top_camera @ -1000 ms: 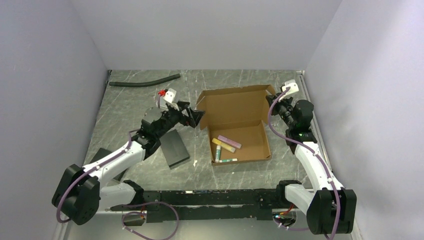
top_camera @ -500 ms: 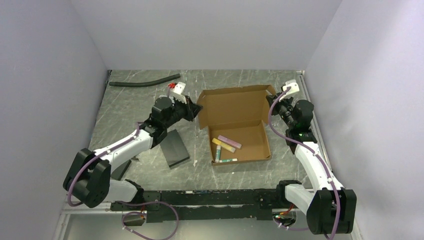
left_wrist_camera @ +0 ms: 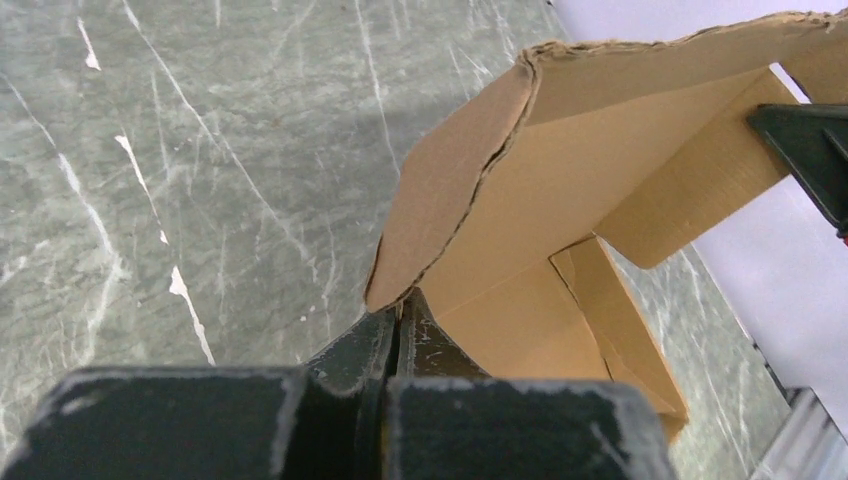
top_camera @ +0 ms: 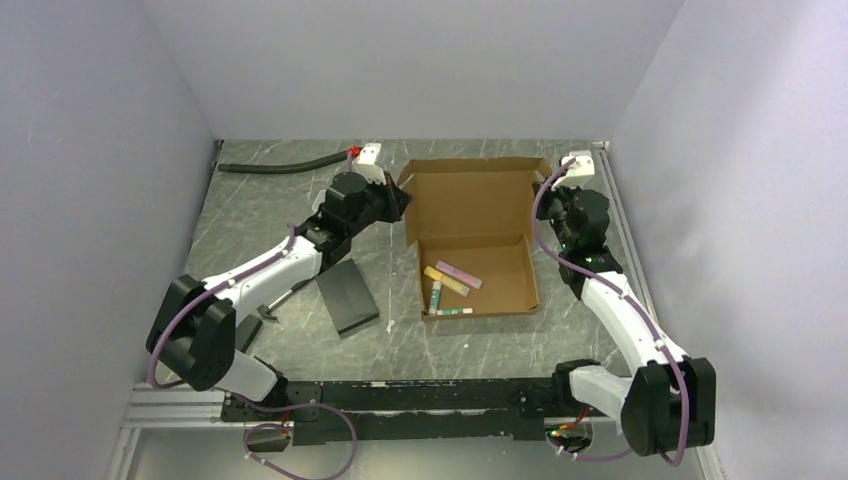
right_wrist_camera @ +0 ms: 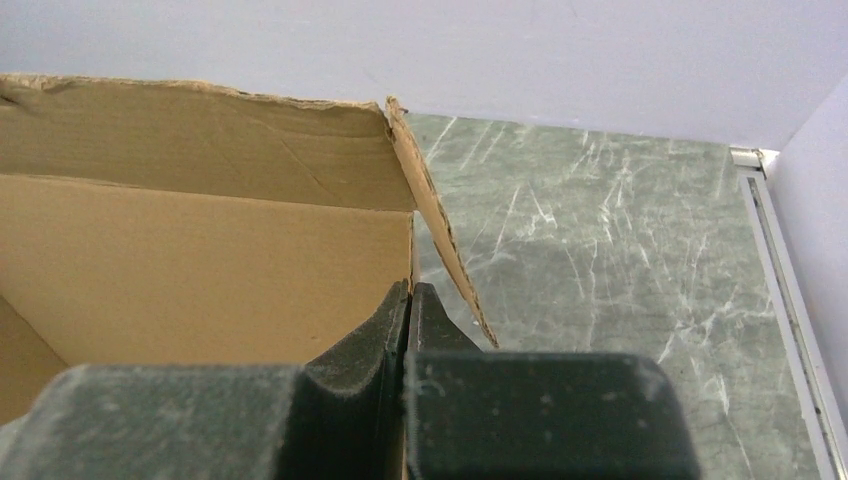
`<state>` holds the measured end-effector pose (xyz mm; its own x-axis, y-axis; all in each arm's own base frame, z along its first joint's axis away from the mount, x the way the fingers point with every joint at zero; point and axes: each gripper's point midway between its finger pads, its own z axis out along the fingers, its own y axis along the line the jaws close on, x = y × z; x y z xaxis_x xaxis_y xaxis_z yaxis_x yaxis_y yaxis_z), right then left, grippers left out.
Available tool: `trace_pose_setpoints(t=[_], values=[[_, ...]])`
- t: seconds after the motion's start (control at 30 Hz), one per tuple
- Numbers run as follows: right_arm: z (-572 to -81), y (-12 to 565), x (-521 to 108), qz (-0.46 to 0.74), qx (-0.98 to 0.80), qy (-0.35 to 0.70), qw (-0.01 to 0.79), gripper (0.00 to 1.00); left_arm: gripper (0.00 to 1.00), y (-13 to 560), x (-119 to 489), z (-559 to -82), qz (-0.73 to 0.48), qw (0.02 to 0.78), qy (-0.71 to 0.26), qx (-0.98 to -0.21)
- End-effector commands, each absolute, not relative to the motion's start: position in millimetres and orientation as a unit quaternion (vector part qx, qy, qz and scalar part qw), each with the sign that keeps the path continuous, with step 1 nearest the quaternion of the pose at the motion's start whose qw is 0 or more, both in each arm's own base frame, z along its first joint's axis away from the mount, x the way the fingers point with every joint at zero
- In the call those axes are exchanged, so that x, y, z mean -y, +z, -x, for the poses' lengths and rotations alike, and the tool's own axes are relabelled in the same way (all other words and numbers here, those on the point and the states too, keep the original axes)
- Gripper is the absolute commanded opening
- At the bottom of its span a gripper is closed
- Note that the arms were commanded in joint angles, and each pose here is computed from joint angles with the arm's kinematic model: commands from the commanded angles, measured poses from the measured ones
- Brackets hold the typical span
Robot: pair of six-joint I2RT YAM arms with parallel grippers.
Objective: Fold the paper box
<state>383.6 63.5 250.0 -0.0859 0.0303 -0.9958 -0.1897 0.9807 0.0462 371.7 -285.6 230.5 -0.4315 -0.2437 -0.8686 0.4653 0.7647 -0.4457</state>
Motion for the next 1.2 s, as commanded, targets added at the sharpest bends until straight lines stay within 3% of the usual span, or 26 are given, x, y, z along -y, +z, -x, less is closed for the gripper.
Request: trace_pose_setpoints(t=[0.0, 0.37, 0.67, 1.17], values=[[-405.3, 302.2, -65.6, 0.006, -0.679, 0.085, 0.729, 0.0, 0.0, 269.2, 295.4, -395.7, -0.046, 0.584, -0.326, -0.742], [-439.2, 293.5, -53.7, -0.064, -0.651, 0.069, 0.754, 0.0, 0.0, 275.9, 299.7, -448.9, -0.049, 0.661, -0.261, -0.702], [-417.6, 250.2, -54.5, -0.06, -0.672, 0.074, 0.734, 0.0, 0.0, 244.8, 301.4, -429.1, -0.03, 0.638, -0.279, -0.717], [-392.7, 234.2, -63.7, -0.052, -0.704, 0.069, 0.705, 0.0, 0.0, 228.2, 315.4, -387.9, -0.025, 0.614, -0.273, -0.74]])
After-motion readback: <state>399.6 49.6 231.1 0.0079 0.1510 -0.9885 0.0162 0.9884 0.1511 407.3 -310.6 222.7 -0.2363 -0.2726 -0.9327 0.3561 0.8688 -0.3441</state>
